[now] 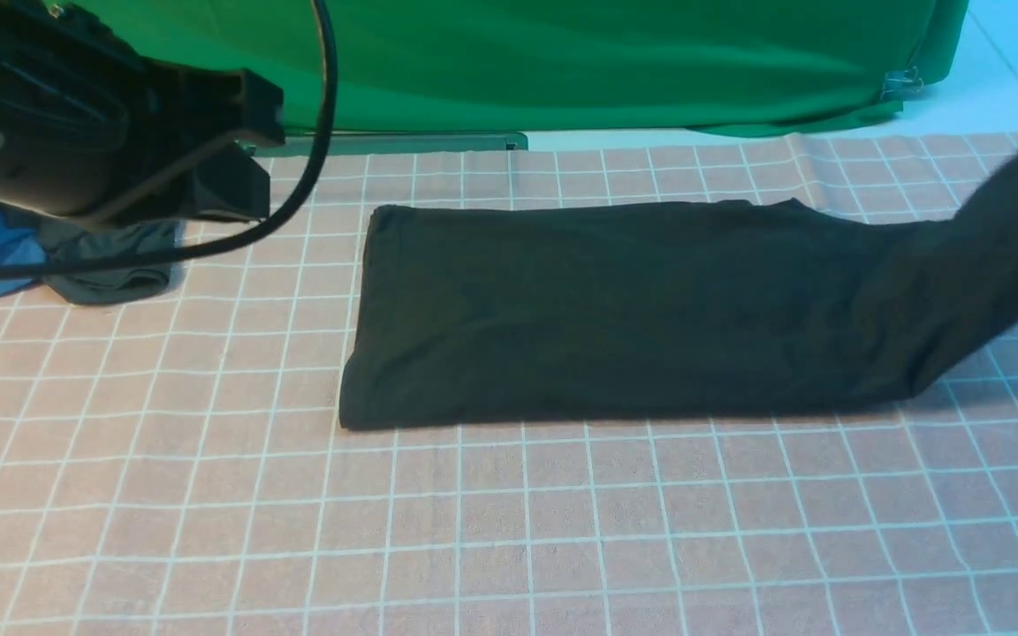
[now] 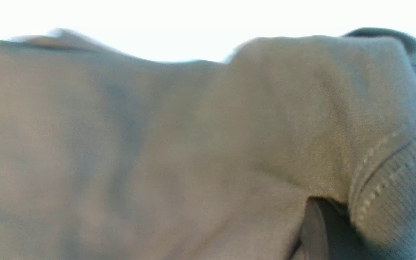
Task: Fold a long-sleeved shirt over a pink coffee tablecloth.
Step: 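Fold the right end of the dark garment over onto its left end with the right gripper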
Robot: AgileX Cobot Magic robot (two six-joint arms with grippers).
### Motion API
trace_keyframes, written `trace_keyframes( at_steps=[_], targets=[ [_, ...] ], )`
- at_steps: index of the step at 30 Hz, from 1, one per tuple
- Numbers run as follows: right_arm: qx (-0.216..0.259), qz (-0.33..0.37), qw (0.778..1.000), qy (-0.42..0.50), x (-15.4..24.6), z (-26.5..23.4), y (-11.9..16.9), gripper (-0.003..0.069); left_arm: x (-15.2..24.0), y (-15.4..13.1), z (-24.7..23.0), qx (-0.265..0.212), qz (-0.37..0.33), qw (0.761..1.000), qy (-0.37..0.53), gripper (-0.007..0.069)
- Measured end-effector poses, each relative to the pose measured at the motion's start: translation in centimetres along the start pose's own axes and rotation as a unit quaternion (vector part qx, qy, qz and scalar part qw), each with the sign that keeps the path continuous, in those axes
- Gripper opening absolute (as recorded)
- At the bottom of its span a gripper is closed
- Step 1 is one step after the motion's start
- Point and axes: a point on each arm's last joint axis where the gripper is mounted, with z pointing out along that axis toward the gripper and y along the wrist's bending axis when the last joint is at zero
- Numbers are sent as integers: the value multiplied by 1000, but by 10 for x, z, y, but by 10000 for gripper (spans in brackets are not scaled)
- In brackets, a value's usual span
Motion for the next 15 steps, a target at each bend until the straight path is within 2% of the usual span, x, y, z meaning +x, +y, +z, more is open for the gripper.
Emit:
trace_keyframes(
  at_steps=[6, 12, 15],
  targets=[
    [-79, -63, 995, -13, 8, -12, 94, 88, 9, 3, 10, -5, -10, 1000, 24, 13],
    [-145, -130, 980, -38, 34, -14, 192, 107, 9, 3, 10, -2, -12, 1000, 22, 13],
    [-174, -152, 972, -46, 47, -8, 230, 108, 9, 3, 10, -1, -12, 1000, 22, 13]
  ],
)
